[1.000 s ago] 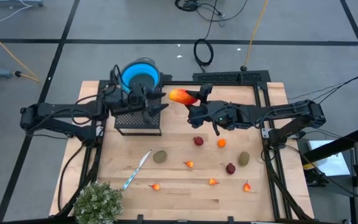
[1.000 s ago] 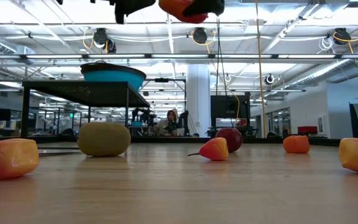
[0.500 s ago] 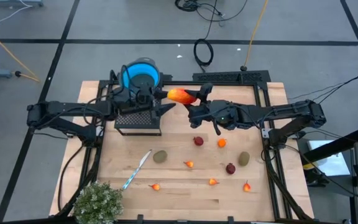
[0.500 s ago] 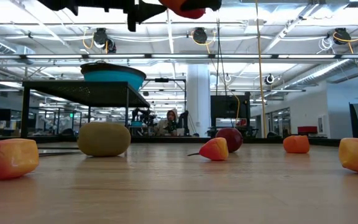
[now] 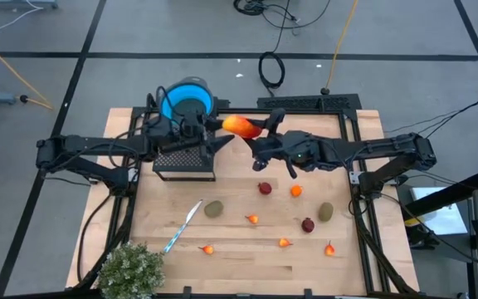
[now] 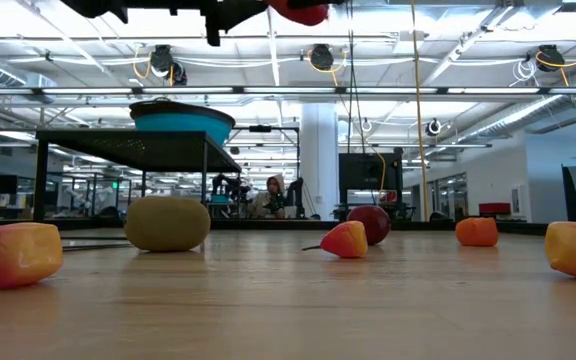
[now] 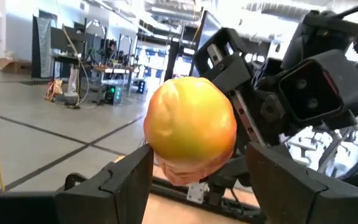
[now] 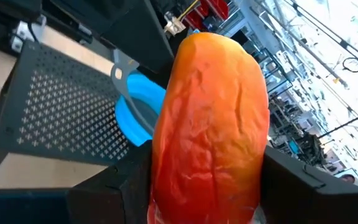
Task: Pick & Place Fruit
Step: Put the red mango into the blue strainer bowl on the shelf
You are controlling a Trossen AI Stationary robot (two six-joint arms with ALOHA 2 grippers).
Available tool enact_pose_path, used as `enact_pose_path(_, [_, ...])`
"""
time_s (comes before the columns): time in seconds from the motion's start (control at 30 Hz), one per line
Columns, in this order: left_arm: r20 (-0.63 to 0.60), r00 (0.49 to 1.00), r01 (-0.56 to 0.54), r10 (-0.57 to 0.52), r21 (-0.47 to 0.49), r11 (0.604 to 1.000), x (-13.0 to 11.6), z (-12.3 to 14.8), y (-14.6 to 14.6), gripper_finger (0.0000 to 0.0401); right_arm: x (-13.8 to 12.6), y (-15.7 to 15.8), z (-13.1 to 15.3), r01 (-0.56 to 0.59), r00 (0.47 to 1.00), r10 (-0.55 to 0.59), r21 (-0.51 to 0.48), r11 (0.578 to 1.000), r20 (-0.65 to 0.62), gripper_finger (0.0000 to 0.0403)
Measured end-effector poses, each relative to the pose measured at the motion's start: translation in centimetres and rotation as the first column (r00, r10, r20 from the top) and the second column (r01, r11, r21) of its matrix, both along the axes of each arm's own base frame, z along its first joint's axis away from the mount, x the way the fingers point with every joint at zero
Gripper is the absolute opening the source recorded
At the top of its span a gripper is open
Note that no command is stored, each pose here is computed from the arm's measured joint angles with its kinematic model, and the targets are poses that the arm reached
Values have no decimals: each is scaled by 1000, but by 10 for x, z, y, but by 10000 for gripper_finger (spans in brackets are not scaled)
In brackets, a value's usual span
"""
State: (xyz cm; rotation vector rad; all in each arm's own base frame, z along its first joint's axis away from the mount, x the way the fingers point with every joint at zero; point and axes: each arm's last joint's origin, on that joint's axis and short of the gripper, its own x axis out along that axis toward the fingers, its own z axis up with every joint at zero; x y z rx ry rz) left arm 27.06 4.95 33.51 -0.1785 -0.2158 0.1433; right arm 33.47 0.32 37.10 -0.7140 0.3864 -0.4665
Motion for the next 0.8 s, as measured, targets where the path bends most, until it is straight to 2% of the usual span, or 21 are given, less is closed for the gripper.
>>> enact_pose_path(0.23, [23,1000,-11,11,3,1000,-1,2,3,255,1,0,4,-9,999,9,4,1000,43,221])
enact_pose_path(0.5, [58,996,-72,75,-49,996,-4,7,10,255,3,2,-4,-39,999,39,3,999,-8,221])
enact_pose_path(0.8, [43,998,-34,36,-45,998,-3,6,8,255,3,1,-2,-21,1000,21,-4,1000,3,222])
